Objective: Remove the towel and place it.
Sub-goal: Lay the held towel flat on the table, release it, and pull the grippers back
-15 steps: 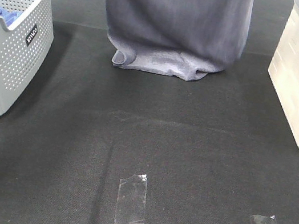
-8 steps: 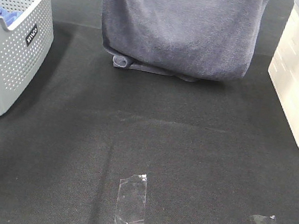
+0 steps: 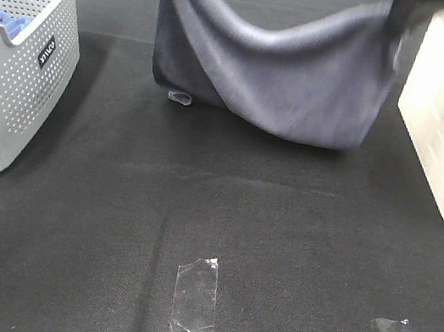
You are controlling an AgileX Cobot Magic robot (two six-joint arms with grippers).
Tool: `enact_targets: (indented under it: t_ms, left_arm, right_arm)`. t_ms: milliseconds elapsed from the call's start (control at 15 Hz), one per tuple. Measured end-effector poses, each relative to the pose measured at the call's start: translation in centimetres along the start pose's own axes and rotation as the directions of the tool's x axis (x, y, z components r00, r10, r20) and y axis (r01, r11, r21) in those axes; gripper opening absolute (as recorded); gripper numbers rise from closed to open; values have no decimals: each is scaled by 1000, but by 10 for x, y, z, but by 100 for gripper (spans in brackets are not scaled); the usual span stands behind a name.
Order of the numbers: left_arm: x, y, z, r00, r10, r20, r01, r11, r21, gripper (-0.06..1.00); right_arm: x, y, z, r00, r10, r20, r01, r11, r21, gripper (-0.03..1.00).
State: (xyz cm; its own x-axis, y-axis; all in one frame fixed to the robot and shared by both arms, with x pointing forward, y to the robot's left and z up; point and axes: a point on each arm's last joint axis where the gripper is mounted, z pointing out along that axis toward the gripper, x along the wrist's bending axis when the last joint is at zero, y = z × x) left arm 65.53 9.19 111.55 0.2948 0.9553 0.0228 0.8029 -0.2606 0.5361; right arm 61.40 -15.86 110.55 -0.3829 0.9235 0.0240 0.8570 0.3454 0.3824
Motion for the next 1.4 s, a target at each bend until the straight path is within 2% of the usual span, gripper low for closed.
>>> enact_targets:
  t_ms: [200, 333, 667, 1000, 1133, 1400]
  left_arm:
    - [-10, -40, -12, 999, 41, 0, -41, 992, 117, 0]
    - [-31, -74, -17, 994, 107, 24, -110, 974, 198, 0]
    - [-68, -155, -51, 988, 143, 51, -152, 940, 306, 0]
    - [-115, -230, -85, 982, 165, 91, -186, 918, 351, 0]
    - [-128, -259, -90, 986, 136, 100, -165, 899, 406, 0]
    - [-135, -287, -88, 988, 96, 122, -145, 847, 511, 0]
  right_arm:
    - [11, -39, -2, 994, 33, -107, -23, 996, 88, 0]
    - [18, -68, -4, 984, 48, -172, -23, 990, 142, 0]
    - [25, -148, -23, 976, 78, -205, -34, 976, 214, 0]
    - [31, -214, -43, 967, 97, -235, -50, 979, 196, 0]
    - [32, -242, -52, 966, 96, -241, -57, 985, 165, 0]
    - [39, -277, -55, 946, 120, -299, -81, 987, 140, 0]
